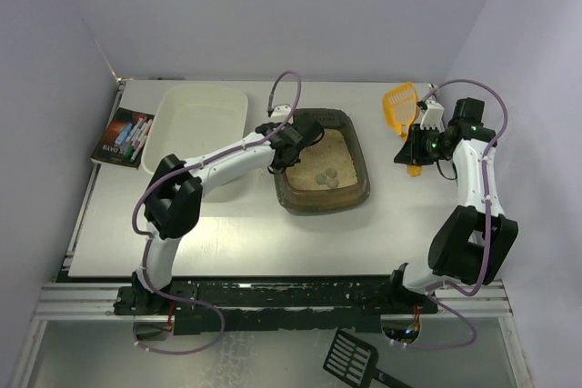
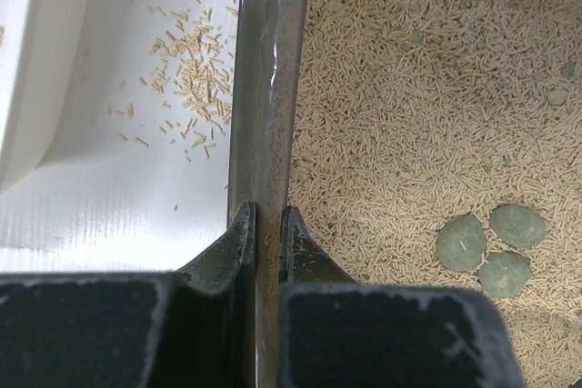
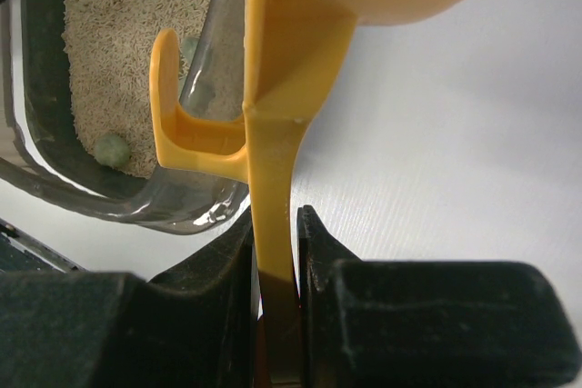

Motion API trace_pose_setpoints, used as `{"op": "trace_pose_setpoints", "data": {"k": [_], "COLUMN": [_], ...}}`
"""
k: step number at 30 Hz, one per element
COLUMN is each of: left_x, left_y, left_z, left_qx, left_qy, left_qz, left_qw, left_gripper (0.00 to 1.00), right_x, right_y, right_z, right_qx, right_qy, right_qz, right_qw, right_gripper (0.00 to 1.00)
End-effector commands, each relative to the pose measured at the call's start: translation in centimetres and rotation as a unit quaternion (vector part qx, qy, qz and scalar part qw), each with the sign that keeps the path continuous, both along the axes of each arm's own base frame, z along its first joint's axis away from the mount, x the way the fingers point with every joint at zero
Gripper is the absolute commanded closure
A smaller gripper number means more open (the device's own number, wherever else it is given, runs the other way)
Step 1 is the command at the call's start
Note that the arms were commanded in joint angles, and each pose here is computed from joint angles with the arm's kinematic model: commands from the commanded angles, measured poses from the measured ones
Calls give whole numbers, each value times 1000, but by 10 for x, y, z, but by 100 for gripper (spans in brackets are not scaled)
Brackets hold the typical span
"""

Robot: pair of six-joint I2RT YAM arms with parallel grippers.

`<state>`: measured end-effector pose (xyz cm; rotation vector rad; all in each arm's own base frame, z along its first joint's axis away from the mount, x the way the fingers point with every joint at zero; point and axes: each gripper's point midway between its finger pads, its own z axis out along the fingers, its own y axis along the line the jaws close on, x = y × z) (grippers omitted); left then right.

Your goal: Clean the litter box

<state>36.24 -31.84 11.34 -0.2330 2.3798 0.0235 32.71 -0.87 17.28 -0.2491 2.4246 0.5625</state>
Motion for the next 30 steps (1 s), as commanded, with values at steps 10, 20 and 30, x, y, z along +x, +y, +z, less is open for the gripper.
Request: {"op": "trace_pose_setpoints", "data": {"k": [10, 20, 30], "left_x": [-6, -7, -7], "left_y": [-3, 0, -13], "left_z": [-2, -6, 1], "left_qx": [-13, -2, 9], "left_qy": [1, -7, -18], "left_qz": [3, 6, -11], "left_qw": [1000, 1000, 1000], "left_gripper": [93, 93, 59], "right_x": [2, 2, 2], "right_y": [-5, -5, -5], "right_z": [9, 10, 9], "right_qx": [-6, -4, -3], "right_qy": [-15, -18, -17], "right_qz": [-6, -5, -5], "right_qw": [1000, 1000, 1000], "right_gripper": [100, 100, 100]}}
